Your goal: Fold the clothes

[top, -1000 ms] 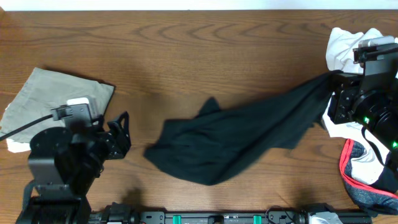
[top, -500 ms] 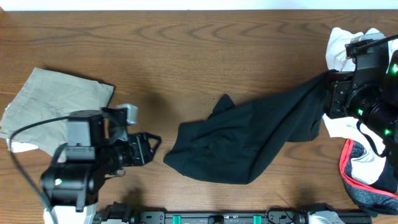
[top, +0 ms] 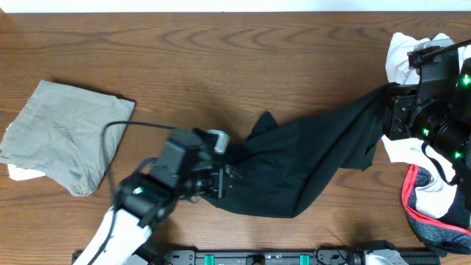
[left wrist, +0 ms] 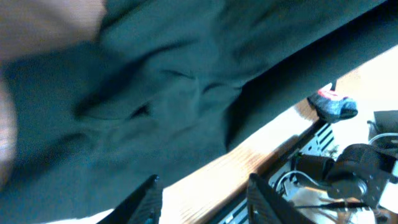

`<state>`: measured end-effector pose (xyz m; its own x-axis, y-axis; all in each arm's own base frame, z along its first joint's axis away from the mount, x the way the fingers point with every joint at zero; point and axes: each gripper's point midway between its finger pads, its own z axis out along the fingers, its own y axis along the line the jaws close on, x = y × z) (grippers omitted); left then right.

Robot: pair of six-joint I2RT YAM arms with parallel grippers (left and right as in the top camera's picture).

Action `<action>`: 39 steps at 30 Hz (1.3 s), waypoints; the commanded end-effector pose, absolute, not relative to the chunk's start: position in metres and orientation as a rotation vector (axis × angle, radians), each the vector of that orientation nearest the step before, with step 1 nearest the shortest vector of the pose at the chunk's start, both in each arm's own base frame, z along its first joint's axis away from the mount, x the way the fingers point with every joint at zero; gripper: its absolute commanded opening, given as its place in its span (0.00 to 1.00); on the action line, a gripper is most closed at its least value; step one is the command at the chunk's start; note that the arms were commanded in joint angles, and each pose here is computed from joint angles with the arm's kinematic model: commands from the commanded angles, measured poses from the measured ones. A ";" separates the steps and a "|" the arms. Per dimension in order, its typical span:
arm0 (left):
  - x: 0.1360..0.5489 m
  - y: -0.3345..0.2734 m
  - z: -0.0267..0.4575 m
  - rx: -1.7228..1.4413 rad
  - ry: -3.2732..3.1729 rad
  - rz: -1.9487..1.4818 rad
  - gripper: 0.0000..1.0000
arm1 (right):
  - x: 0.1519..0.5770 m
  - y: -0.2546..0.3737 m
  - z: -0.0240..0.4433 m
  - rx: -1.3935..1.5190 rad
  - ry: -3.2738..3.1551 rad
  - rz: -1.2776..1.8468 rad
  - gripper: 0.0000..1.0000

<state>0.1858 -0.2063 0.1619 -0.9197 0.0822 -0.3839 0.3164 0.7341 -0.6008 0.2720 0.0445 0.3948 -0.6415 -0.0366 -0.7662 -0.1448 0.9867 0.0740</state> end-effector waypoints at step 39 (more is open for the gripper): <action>0.204 -0.266 0.030 0.017 2.941 -0.782 0.50 | 0.273 0.041 0.401 -0.102 2.247 0.152 0.01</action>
